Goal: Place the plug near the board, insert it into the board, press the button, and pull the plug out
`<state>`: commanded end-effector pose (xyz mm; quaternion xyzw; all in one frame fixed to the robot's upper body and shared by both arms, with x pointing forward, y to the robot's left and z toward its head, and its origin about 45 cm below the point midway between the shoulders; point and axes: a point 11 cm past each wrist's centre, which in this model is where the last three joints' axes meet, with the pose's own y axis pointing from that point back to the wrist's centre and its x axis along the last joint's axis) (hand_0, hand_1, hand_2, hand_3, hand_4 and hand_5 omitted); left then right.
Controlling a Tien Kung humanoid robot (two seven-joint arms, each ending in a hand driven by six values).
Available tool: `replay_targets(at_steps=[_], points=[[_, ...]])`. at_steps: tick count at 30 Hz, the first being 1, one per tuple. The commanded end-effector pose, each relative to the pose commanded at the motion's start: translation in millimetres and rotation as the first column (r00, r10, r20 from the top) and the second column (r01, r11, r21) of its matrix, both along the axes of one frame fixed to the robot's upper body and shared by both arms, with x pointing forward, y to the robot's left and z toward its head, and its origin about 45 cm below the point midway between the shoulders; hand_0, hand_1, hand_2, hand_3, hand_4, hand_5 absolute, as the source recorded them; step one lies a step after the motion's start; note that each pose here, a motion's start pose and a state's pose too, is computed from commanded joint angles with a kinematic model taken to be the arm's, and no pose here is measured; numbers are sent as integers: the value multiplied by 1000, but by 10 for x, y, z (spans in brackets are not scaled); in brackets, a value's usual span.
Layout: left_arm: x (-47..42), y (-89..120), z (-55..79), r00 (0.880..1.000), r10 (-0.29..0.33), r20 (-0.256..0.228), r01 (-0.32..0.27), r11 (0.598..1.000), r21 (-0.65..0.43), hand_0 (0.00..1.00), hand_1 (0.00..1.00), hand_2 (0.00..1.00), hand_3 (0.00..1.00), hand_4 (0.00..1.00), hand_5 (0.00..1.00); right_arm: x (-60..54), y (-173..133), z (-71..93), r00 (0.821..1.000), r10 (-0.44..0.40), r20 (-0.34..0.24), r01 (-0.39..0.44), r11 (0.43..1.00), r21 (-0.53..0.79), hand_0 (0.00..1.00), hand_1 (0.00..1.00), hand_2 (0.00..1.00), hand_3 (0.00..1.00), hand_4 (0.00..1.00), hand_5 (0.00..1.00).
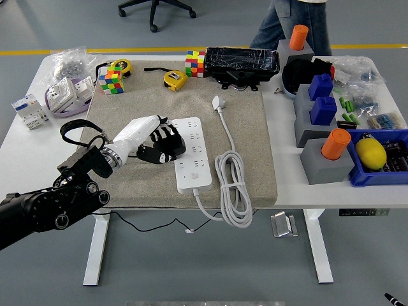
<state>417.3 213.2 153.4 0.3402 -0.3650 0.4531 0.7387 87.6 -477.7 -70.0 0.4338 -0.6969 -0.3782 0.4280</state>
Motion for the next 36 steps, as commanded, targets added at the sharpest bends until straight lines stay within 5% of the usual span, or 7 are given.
replay_targets(at_steps=[16, 17, 22, 23, 28, 29, 36], points=[[18, 42, -18, 1000, 10, 3, -10, 1000, 24, 415, 392, 488, 549, 754, 2, 5, -7, 6, 1000, -2, 2, 2, 1000, -1, 613, 669, 640, 566, 981, 589], [16, 44, -23, 1000, 10, -2, -10, 1000, 25, 473, 479, 566, 576, 817, 2, 5, -8, 6, 1000, -2, 3, 2, 1000, -1, 613, 669, 640, 567, 982, 587], [11, 44, -51, 1000, 9, -27, -8, 1000, 30, 473, 479, 566, 576, 817, 2, 4, -14, 8, 1000, -4, 3, 4, 1000, -2, 613, 669, 640, 567, 982, 587], [10, 43, -54, 1000, 8, -29, -8, 1000, 28, 581, 620, 632, 657, 998, 102, 3, -15, 8, 1000, -4, 3, 4, 1000, -2, 613, 669, 640, 566, 982, 586], [6, 31, -49, 1000, 6, -28, -6, 1000, 9, 581, 620, 632, 657, 998, 102, 3, -7, 5, 1000, -5, 4, 5, 1000, 0, 613, 669, 640, 566, 982, 586], [7, 29, -44, 1000, 6, -26, -6, 1000, 4, 627, 662, 705, 736, 998, 222, 2, -4, 4, 1000, -4, 3, 4, 1000, 1, 613, 669, 640, 566, 982, 587], [7, 25, -19, 1000, 13, -20, -13, 1000, -26, 636, 667, 708, 739, 998, 244, -13, 0, -2, 1000, -4, 0, 4, 1000, 2, 613, 669, 640, 566, 982, 586]])
